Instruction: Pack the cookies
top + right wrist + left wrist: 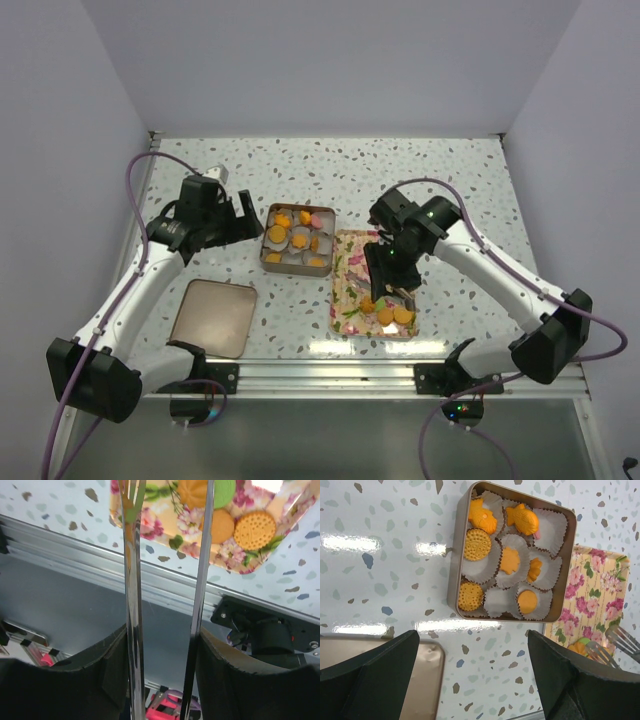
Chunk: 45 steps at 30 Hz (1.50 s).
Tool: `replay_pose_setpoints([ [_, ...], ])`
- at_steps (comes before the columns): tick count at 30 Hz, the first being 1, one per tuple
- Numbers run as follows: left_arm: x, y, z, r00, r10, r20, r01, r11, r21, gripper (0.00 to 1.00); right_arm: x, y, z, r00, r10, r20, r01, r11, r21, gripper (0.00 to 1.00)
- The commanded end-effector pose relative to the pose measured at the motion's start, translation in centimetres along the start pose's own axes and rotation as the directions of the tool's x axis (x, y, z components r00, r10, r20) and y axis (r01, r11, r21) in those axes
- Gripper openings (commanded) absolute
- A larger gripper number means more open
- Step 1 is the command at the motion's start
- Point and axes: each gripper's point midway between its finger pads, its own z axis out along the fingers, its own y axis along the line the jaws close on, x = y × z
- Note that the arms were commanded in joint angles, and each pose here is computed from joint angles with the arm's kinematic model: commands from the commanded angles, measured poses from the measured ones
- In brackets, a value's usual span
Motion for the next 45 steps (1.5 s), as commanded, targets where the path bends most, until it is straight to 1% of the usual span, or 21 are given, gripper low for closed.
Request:
replay_pose_setpoints([
  [1, -0.2, -0.1, -0.5, 1.000, 0.004, 0.015, -0.004, 1.000, 0.016, 0.95, 2.5, -1.1, 0.9, 0.997, 0.027, -0.067, -0.026, 1.000, 0.016, 0.52],
  [4, -0.2, -0.2, -0.6, 1.000, -0.001, 0.020, 0.000, 1.000, 0.021, 0.96, 4.1, -1.9, 1.8, 0.993, 0.030, -0.112, -0.028, 0.999, 0.023, 0.52],
  [8, -0.1, -0.2, -0.8, 1.000, -0.010, 0.020, 0.009, 1.000, 0.024, 0.95, 4.9, -2.5, 2.6, 0.991, 0.033, -0.128, -0.029, 0.999, 0.035, 0.52],
  [13, 0.3, 0.0, -1.5, 0.999, -0.016, 0.028, 0.015, 1.000, 0.022, 0.95, 4.8, -2.2, 3.3, 0.990, 0.034, -0.134, -0.032, 0.999, 0.016, 0.52],
  [20, 0.9, 0.7, -2.1, 0.999, -0.022, 0.033, 0.022, 1.000, 0.003, 0.95, 4.5, -1.3, 2.9, 0.991, 0.023, -0.129, -0.025, 1.000, -0.017, 0.51],
  [27, 1.5, 0.9, -2.3, 0.999, -0.033, 0.033, 0.033, 0.999, 0.003, 0.95, 5.3, -0.6, 3.7, 0.986, 0.031, -0.162, -0.042, 0.997, -0.063, 0.51],
  [35, 1.6, 1.1, -2.4, 0.999, -0.031, 0.034, 0.032, 1.000, -0.002, 0.95, 5.7, -0.7, 4.5, 0.983, 0.035, -0.179, -0.046, 0.997, -0.057, 0.50],
  [37, 1.6, 1.1, -2.4, 0.999, -0.031, 0.035, 0.032, 0.999, -0.003, 0.95, 5.7, -0.7, 4.6, 0.983, 0.034, -0.182, -0.045, 0.997, -0.056, 0.48],
  [45, 1.6, 1.3, -2.7, 0.999, -0.029, 0.040, 0.030, 1.000, -0.009, 0.95, 5.7, -0.5, 4.7, 0.982, 0.031, -0.185, -0.043, 0.997, -0.060, 0.31],
])
